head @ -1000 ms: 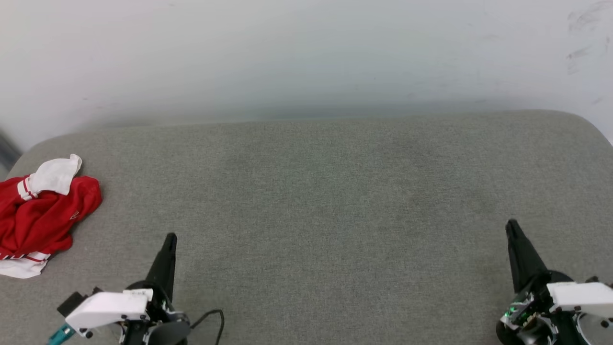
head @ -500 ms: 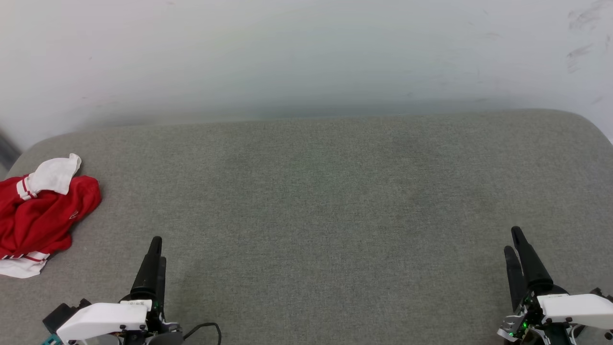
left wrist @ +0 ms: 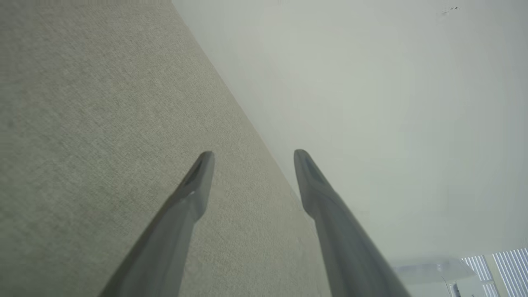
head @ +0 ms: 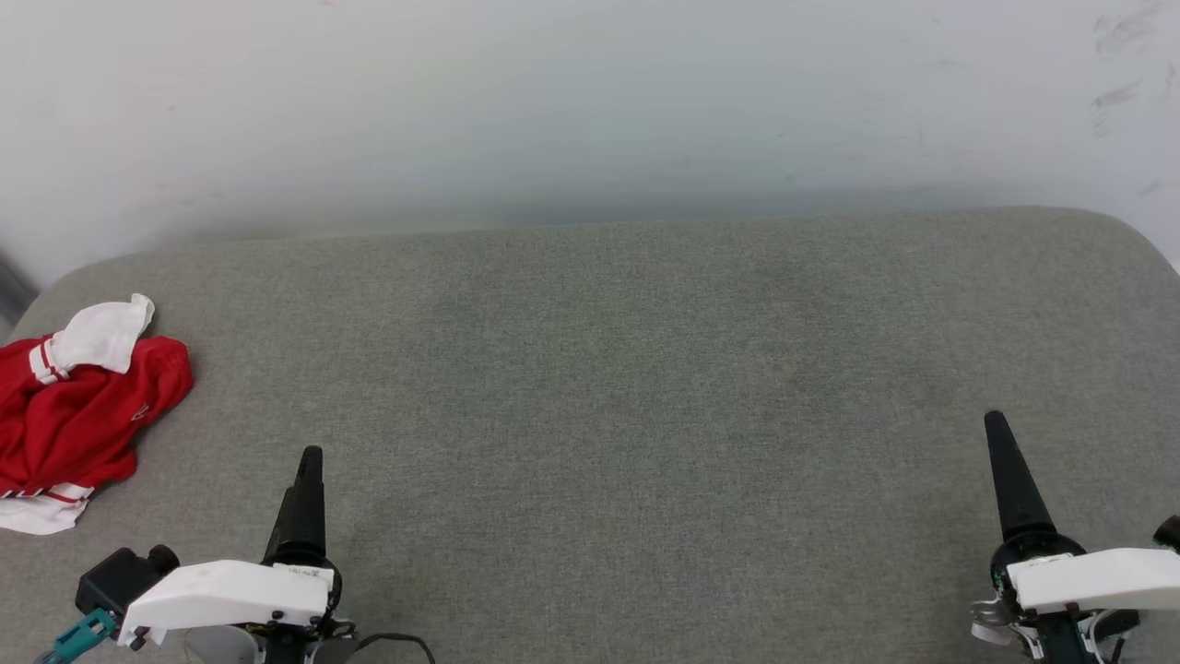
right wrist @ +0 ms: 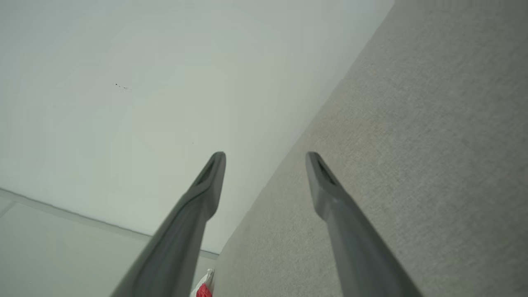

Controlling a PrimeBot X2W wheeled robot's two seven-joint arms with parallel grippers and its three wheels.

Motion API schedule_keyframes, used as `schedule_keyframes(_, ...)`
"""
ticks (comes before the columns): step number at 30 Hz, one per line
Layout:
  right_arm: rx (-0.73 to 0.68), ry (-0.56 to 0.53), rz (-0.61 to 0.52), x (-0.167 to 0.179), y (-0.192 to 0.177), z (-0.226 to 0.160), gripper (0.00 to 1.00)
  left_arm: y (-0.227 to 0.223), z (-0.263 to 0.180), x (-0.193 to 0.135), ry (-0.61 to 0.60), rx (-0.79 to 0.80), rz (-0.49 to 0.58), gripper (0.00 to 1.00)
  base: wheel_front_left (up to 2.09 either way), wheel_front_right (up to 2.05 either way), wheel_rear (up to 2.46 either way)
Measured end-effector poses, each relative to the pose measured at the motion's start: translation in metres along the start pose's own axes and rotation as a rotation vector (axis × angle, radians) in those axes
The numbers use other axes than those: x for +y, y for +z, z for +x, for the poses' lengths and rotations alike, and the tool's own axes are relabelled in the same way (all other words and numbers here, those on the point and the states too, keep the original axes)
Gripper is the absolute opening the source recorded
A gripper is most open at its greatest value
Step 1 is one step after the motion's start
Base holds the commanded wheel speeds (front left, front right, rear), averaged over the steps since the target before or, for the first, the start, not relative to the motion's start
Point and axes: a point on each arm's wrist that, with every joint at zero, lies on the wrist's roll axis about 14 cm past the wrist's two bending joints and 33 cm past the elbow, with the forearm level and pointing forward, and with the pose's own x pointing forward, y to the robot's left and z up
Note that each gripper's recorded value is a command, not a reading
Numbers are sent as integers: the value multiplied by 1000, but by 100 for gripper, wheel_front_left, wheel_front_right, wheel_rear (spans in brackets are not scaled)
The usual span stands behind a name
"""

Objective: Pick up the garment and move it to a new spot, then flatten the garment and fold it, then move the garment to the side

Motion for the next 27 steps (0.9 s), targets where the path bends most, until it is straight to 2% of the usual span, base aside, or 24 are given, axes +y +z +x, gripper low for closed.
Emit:
schedule_keyframes(14,10,65,-327,17,-8,-3,100,-6,-6,1,39,-18,330,100,0,0,0)
schedule_keyframes(27,5,72,-500,15,-11,-8,100,-14,-10,-8,18,-27,554,100,0,0,0)
